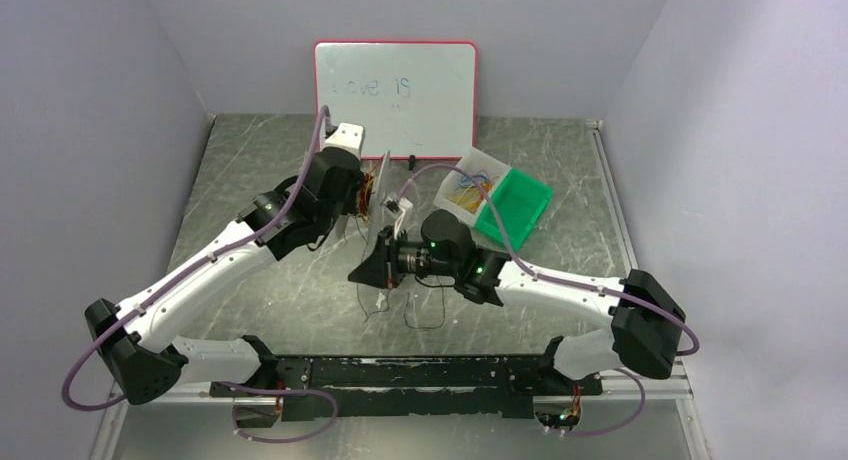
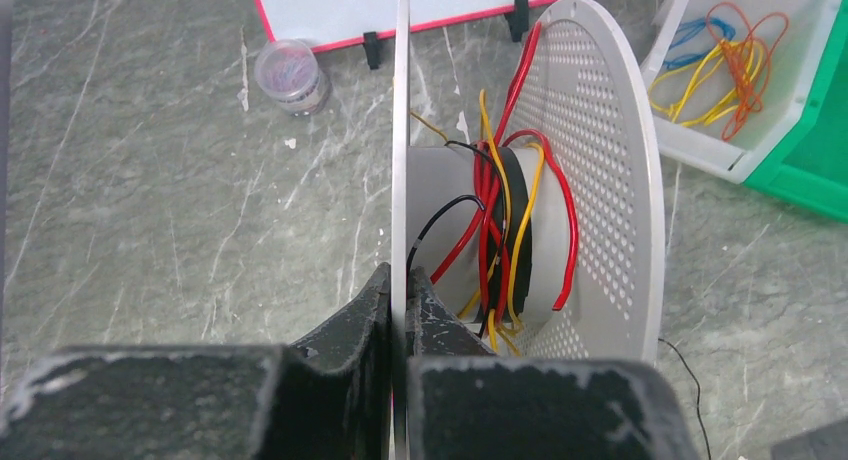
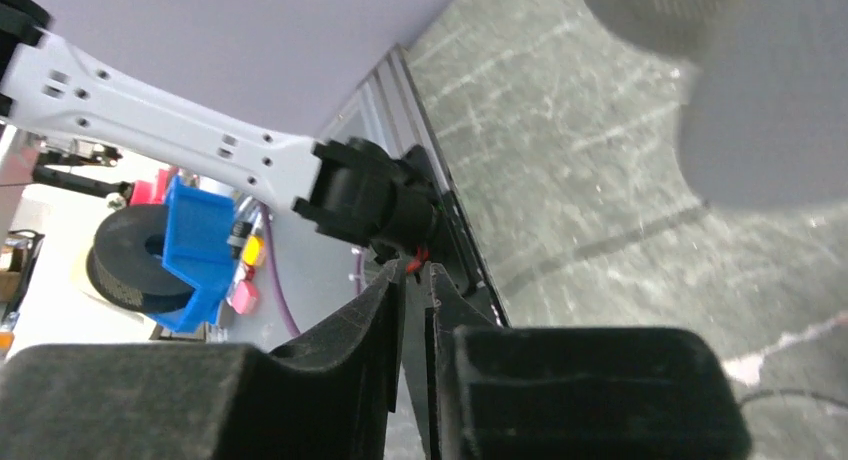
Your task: Wrap the cables
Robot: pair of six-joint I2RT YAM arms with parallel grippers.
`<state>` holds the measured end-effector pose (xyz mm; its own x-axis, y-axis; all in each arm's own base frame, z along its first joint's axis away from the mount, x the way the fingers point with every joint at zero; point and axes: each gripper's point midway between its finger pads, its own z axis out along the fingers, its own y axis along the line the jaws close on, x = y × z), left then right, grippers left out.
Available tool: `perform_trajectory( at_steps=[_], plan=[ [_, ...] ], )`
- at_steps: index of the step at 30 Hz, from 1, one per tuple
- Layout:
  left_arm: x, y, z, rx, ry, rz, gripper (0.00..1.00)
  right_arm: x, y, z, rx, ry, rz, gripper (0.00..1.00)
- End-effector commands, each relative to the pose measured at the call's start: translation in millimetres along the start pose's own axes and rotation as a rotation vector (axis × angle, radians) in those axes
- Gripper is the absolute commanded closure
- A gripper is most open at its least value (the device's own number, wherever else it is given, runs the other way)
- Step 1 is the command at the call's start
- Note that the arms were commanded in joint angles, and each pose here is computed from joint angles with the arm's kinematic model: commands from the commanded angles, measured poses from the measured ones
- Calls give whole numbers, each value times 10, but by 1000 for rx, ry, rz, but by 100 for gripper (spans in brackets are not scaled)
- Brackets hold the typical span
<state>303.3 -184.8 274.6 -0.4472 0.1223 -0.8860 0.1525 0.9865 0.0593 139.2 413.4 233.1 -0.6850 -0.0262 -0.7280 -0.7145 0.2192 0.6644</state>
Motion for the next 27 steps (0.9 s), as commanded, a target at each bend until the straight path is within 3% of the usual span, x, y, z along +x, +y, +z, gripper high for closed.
perform_trajectory(
  at_steps=[1, 8, 14, 27],
  plan=[
    [-602, 80, -223, 20, -177, -131, 93, -44, 10, -139, 17, -74, -28, 81],
    [-670, 111, -280, 29, -197, -147, 93, -35, -18, -453, 55, -141, -95, 61],
    [-701, 74, -317, 62, -206, -172, 93, 99, -99, -472, 46, -144, -101, 55],
    [-683, 16, -319, 91, -199, -188, 93, 471, -58, -46, -54, -90, -97, 49]
  ],
)
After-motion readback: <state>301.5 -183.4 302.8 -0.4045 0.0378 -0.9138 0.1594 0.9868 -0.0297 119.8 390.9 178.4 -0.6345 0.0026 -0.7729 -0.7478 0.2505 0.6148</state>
